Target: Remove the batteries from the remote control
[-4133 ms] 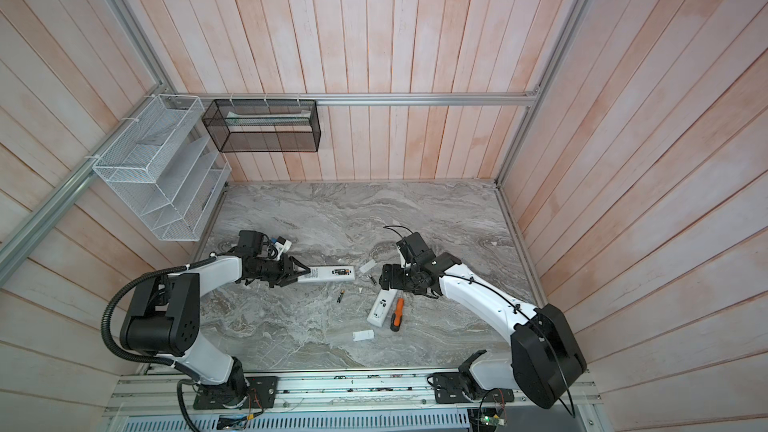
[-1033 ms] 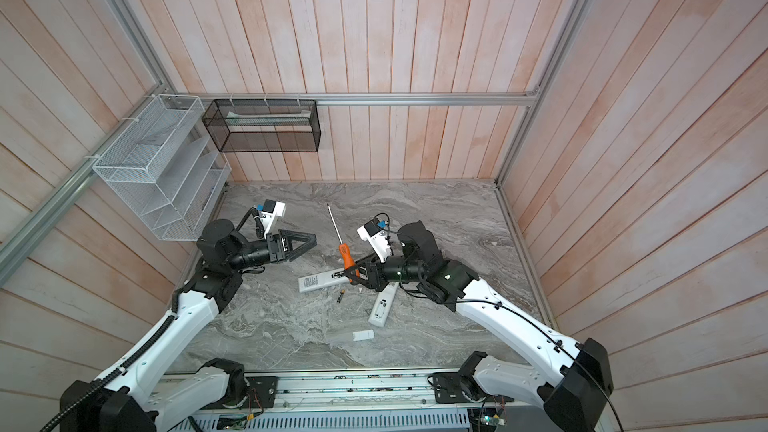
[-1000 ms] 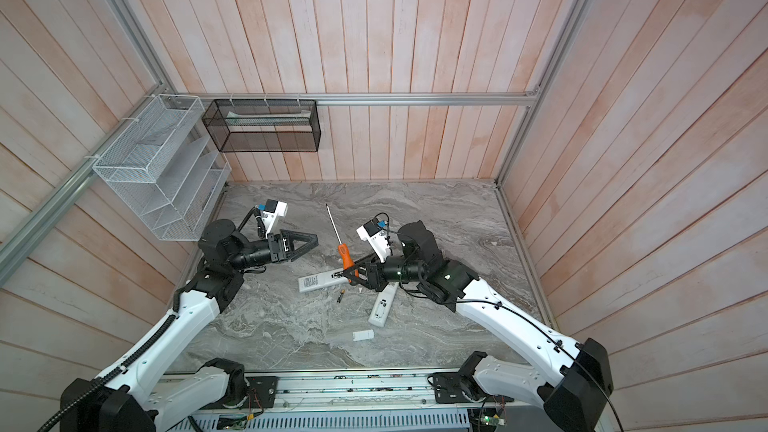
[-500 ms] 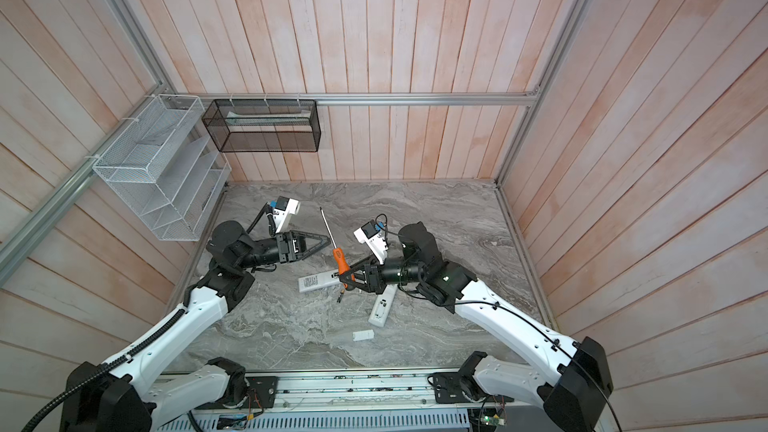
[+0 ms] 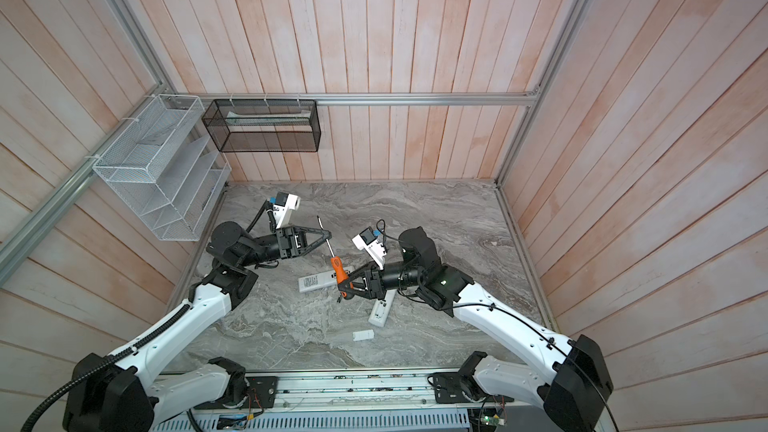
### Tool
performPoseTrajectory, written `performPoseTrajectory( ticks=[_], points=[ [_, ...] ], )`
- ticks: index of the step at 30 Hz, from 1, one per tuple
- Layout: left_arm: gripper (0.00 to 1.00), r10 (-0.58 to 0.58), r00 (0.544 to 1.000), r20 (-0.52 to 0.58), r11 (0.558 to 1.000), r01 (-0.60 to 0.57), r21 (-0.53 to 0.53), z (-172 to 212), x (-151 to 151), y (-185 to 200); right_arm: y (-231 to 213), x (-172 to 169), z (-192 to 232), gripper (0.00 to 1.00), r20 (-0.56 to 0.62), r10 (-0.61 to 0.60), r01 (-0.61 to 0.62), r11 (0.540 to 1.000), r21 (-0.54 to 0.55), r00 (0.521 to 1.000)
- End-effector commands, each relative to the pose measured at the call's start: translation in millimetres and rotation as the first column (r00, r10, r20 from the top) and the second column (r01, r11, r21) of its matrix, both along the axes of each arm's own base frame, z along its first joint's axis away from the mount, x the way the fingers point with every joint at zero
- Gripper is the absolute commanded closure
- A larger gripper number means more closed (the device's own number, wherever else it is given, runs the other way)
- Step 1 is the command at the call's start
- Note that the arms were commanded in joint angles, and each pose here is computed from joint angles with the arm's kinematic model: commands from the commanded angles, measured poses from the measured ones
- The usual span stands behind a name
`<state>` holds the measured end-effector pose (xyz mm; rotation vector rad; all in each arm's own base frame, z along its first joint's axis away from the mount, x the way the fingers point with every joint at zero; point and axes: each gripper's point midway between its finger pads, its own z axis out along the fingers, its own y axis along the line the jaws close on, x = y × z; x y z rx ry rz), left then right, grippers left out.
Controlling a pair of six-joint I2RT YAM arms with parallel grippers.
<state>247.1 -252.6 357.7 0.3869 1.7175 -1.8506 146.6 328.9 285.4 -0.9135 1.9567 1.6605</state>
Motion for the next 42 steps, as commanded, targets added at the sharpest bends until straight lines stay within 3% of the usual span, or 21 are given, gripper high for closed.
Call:
performPoseTrajectory(
  ticks=[1,5,10,14,17,19,22,24,27,30,35,42],
  points=[
    [0.87,-0.004,0.998,0.063,0.999,0.007,-0.047,16.5,-4.8,0.5,0.5,-7.2,10.3,1.00,0.013,0.036,-0.037,0.998,0.046,0.999],
    [1.00,-0.006,0.998,0.061,0.999,0.009,-0.053,17.1,-6.0,0.2,1.6,-6.8,7.3,1.00,0.002,0.039,-0.039,0.998,0.042,0.999],
    [1.00,-0.007,0.999,0.052,0.999,0.009,-0.050,15.5,-4.6,-1.1,2.6,-4.4,6.0,1.00,0.003,0.034,-0.034,0.999,0.036,0.999],
    [1.00,0.047,0.999,-0.005,0.999,-0.047,-0.023,5.5,7.7,-0.5,-2.1,9.1,6.4,0.58,0.012,-0.028,0.028,0.999,0.016,1.000],
    [1.00,0.140,0.986,-0.095,0.990,-0.139,0.017,-6.7,26.9,2.9,-17.2,40.7,9.0,0.31,0.077,-0.237,0.238,0.971,-0.016,0.969],
    [1.00,0.228,0.953,-0.200,0.974,-0.221,0.059,-22.1,46.4,7.9,-32.6,59.1,13.4,0.16,0.113,-0.392,0.394,0.919,0.004,0.913],
    [1.00,0.336,0.866,-0.371,0.940,-0.331,0.080,-46.5,73.4,19.7,-48.9,66.8,20.6,0.02,0.082,-0.519,0.505,0.851,0.147,0.851],
    [1.00,0.364,0.815,-0.451,0.920,-0.390,0.038,-55.2,85.4,25.7,-55.8,72.5,19.3,0.02,0.045,-0.569,0.552,0.811,0.195,0.821],
    [1.00,0.402,0.736,-0.544,0.879,-0.476,0.006,-65.3,97.6,34.6,-51.2,79.5,17.1,0.02,0.050,-0.591,0.576,0.799,0.172,0.805],
    [1.00,0.448,0.692,-0.566,0.840,-0.542,0.002,-63.8,102.4,40.3,-44.4,87.4,12.6,0.02,0.073,-0.608,0.599,0.792,0.121,0.790],
    [1.00,0.499,0.653,-0.570,0.797,-0.604,0.005,-59.9,100.9,47.6,-34.7,98.2,9.5,0.02,0.052,-0.615,0.607,0.787,0.107,0.787],
    [1.00,0.498,0.639,-0.586,0.792,-0.610,0.008,-66.9,95.7,48.6,-13.0,110.3,12.4,0.13,0.034,-0.584,0.578,0.809,0.107,0.811]
  ],
)
